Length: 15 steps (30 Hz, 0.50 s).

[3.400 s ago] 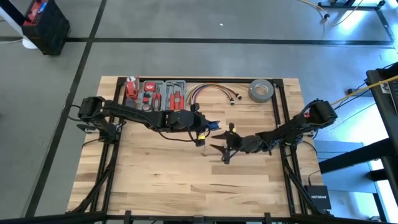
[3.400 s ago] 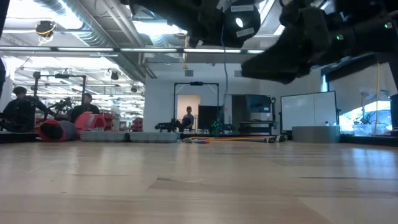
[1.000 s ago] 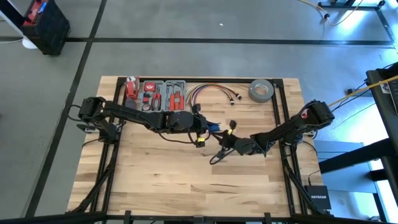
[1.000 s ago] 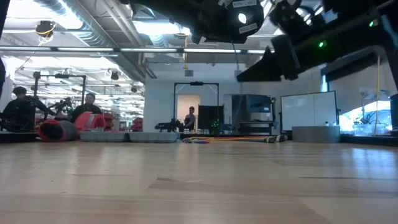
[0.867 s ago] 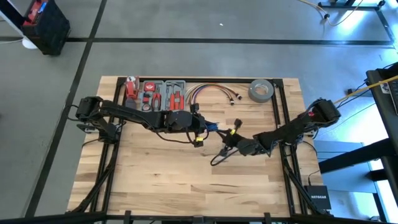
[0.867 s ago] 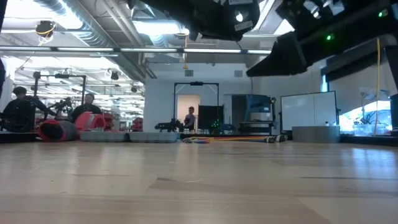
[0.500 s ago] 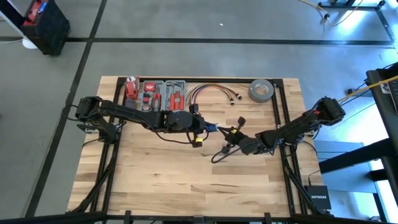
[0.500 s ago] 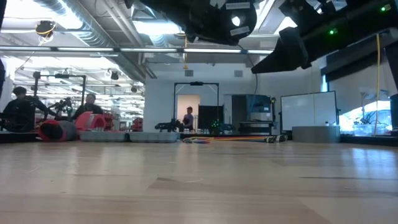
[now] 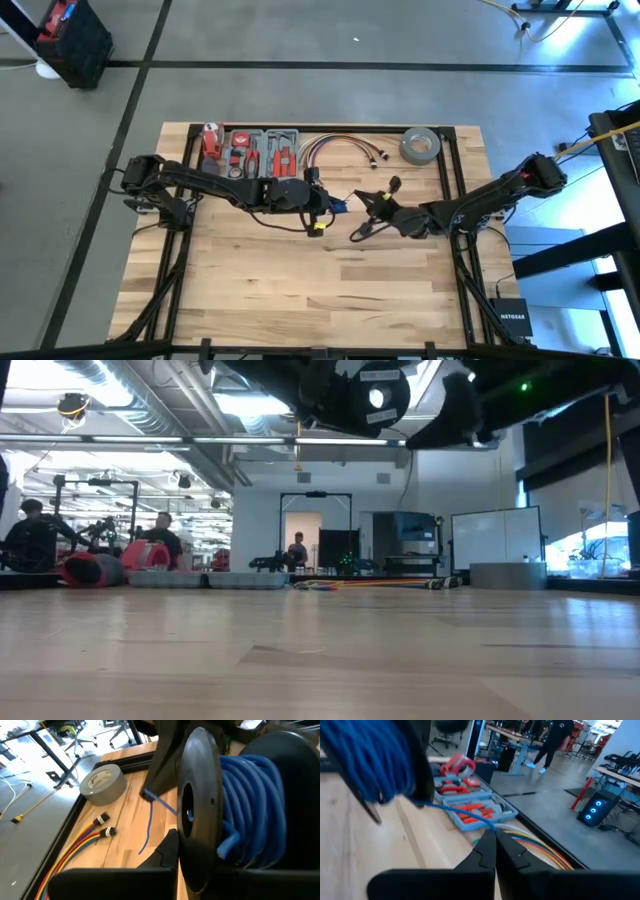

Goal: Coil cords
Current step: Coil the blue wire onto the black spool

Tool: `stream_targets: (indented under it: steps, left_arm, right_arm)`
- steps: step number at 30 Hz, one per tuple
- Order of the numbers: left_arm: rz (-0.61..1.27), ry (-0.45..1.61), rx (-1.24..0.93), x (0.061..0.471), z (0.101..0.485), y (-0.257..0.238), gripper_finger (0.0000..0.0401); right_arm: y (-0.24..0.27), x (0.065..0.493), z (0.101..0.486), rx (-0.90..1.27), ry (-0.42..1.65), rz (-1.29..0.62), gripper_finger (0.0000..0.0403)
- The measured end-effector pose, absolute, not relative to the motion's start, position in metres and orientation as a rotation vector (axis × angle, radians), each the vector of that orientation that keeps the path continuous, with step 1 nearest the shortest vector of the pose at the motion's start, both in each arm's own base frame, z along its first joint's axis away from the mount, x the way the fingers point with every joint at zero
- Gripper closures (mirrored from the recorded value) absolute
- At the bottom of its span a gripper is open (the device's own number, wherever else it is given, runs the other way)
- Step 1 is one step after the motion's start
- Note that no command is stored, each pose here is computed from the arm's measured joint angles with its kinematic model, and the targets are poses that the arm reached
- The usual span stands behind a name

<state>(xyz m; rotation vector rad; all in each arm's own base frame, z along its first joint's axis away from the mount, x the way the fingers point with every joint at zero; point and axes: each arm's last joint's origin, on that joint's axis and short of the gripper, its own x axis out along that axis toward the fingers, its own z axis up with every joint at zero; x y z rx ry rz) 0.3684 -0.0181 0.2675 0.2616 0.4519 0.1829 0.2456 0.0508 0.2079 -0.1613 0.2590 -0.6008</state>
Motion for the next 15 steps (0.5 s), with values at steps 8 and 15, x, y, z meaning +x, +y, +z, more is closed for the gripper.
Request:
stream_targets:
  steps: [8, 15]
  left_arm:
    - [0.182, 0.453, 0.266, 0.368, 0.267, -0.018, 0.0401]
    - [0.183, 0.486, 0.268, 0.367, 0.265, -0.016, 0.0401]
  right_arm:
    - [0.050, 0.241, 0.220, -0.119, 0.205, -0.576, 0.0403]
    - [0.062, 0.243, 0.239, -0.093, 0.197, -0.487, 0.0403]
